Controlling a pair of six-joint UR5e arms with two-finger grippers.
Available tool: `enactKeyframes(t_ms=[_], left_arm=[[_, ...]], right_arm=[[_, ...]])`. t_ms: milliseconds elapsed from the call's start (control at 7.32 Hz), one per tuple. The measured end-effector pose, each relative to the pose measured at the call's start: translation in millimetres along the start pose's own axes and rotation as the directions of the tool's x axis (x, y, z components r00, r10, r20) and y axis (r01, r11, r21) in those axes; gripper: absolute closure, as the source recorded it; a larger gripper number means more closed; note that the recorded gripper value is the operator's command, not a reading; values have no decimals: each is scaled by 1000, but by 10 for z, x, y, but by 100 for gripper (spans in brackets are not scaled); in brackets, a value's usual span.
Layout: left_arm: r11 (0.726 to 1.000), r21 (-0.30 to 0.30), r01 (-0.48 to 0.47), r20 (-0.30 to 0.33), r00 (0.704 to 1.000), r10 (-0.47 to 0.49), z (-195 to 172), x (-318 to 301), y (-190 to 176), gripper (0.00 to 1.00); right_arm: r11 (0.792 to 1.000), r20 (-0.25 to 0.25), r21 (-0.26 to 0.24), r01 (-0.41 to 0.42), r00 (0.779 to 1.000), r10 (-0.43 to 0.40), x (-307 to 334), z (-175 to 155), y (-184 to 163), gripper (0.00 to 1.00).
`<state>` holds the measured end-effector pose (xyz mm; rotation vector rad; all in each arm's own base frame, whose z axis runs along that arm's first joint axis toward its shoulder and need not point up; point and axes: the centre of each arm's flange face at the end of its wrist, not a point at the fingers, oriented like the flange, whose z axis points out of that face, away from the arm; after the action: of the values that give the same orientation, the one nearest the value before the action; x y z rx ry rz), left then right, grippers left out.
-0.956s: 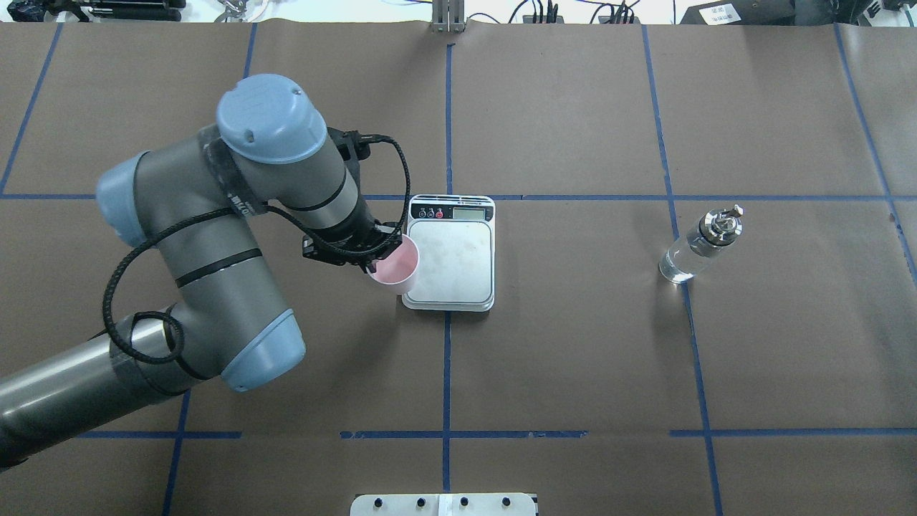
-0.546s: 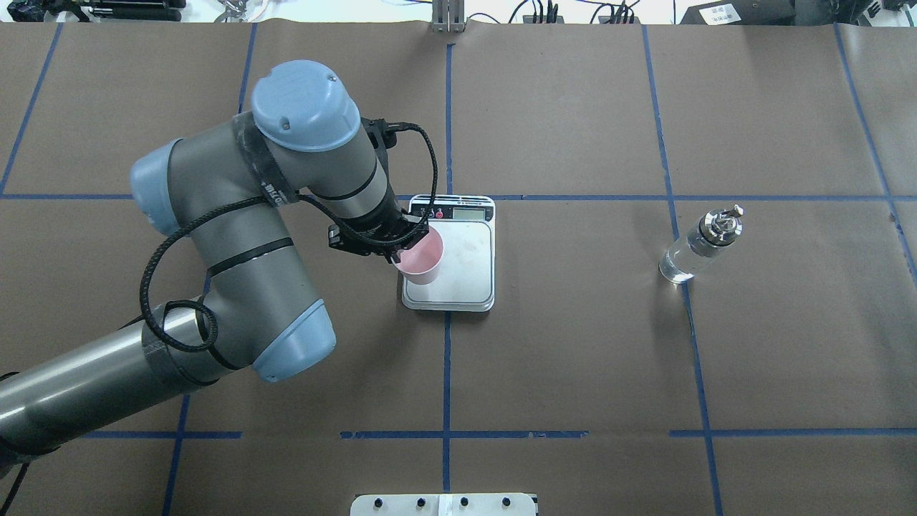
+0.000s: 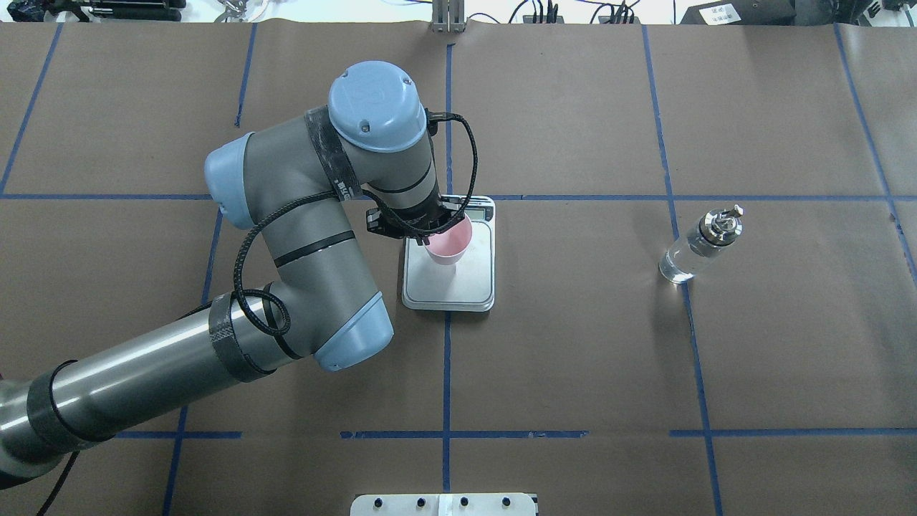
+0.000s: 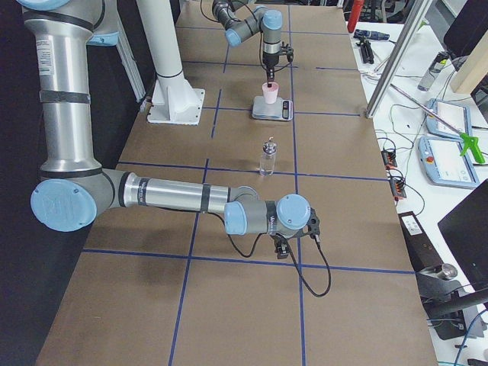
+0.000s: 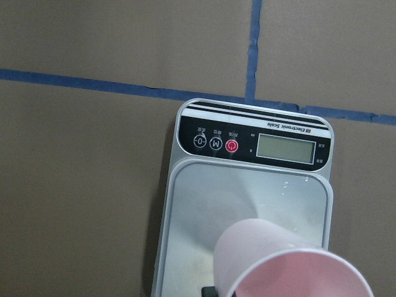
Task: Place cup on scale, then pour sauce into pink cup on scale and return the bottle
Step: 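Carry the pink cup with the left gripper onto the scale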
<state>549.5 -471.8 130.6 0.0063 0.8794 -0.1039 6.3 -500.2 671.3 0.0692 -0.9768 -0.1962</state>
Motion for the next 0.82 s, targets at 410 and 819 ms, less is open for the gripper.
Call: enactKeyframes(t_ms=[410, 819], left_arm=[[1000, -6, -7, -2, 1000, 7, 106, 16, 31, 92], [1000, 4, -9, 0, 1000, 9, 112, 18, 22, 85]], right_arm=[[1000, -3, 2, 5, 1000, -5, 2, 0, 5, 0], [1000, -3, 1, 3, 1000, -3, 8, 4, 12, 0]])
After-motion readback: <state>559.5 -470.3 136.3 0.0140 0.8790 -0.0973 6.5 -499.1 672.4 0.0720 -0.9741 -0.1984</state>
